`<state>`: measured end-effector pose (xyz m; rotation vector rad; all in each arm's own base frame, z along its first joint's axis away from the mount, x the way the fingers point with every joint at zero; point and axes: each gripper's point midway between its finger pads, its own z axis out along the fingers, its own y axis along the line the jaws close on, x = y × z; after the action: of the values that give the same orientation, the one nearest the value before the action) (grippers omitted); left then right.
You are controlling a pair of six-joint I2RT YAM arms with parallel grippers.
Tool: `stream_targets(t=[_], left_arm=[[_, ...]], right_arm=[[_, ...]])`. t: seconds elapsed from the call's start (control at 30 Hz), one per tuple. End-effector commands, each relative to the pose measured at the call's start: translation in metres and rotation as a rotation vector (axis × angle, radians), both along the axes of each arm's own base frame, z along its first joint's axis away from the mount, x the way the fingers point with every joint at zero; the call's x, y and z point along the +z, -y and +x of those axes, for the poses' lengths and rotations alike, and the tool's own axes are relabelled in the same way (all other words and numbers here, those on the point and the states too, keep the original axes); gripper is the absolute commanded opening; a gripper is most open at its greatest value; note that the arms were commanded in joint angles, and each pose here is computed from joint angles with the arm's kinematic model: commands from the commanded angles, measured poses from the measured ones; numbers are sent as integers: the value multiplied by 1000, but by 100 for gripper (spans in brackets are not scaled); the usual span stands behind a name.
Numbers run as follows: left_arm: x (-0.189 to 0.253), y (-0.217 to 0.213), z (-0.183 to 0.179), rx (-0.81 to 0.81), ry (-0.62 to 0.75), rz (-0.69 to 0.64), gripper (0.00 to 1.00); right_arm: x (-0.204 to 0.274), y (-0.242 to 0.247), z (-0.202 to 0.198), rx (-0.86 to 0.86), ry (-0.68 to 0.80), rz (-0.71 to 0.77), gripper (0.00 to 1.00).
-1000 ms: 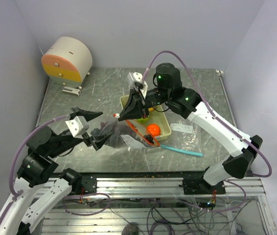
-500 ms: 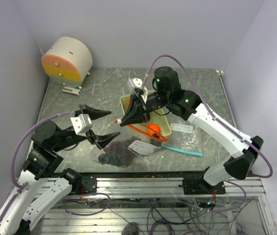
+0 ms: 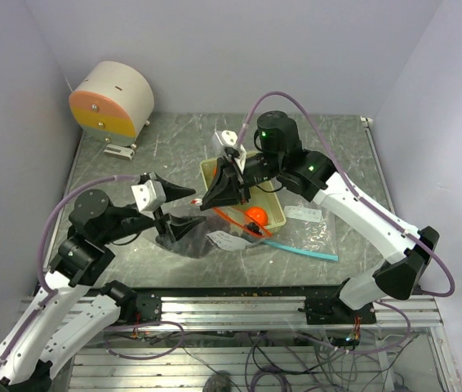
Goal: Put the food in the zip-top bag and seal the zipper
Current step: Zip the zipper food storage bag.
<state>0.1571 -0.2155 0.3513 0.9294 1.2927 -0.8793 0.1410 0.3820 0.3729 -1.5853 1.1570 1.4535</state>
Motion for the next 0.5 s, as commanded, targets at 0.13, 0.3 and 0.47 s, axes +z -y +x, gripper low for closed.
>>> stream_targets(t=[0.13,0.3,0.47], left_arm=[[2,10,5,-35,-30,0,60],[-1,11,3,-49,-52,11,8],[6,4,5,5,-53,-21,7]], right_arm=[[31,5,-10,9,63,88,0],[31,6,-8,-8,67,88,0],[28,5,-1,-63,75,86,1]])
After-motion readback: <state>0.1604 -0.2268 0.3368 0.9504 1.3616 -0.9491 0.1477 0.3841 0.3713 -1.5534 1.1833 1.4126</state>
